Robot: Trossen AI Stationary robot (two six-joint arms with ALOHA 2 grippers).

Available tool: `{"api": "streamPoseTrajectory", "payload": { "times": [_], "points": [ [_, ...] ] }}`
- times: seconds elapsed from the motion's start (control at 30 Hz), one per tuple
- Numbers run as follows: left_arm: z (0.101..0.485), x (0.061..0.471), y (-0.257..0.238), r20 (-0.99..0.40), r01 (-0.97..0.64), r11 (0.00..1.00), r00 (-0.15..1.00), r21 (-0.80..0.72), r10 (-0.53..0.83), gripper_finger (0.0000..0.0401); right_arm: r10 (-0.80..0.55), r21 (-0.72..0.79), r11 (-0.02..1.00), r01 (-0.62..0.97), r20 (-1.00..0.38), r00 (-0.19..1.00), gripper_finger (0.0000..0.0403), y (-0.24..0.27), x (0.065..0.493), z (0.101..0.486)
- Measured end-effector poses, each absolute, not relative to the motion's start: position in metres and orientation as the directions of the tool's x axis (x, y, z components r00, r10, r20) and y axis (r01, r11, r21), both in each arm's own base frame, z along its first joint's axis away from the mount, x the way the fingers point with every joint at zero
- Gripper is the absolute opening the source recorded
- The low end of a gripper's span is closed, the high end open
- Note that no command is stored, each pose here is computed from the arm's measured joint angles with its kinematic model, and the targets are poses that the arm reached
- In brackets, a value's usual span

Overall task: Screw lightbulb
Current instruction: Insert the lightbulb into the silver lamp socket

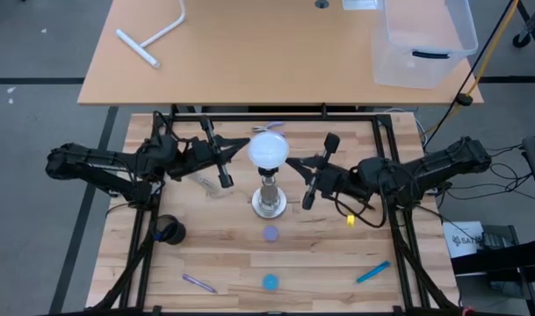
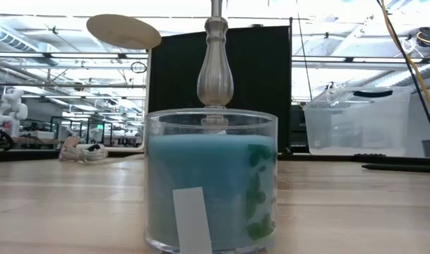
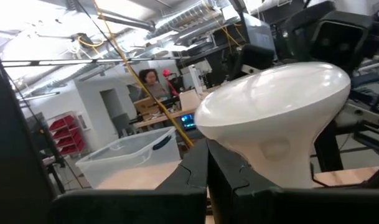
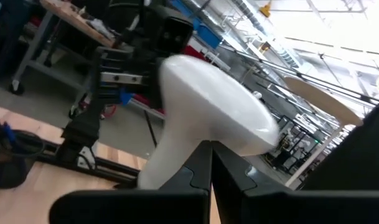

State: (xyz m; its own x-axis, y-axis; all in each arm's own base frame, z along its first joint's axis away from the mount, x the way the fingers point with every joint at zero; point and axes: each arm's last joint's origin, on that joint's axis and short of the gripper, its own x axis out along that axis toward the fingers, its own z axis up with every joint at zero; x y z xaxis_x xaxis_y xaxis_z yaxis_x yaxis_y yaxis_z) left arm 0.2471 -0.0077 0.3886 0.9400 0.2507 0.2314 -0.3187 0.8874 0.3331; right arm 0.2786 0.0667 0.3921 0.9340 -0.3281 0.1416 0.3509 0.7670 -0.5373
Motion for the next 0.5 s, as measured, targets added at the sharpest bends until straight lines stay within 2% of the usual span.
{"api": "streamPoseTrajectory", "payload": {
  "times": [0.3, 0.5],
  "points": [
    [0.400, 0.231, -0.013, 0.281, -0.328, 0.879, 0.930, 0.346, 0.236, 0.0000, -0.380, -0.551, 0.747, 0.371, 0.103, 0.919, 0.0000, 0.070, 0.277, 0.388],
    [0.404, 0.226, -0.025, 0.299, -0.293, 0.882, 0.936, 0.370, 0.185, 0.0000, -0.418, -0.529, 0.736, 0.423, 0.135, 0.898, 0.0000, 0.062, 0.278, 0.392]
  ]
}}
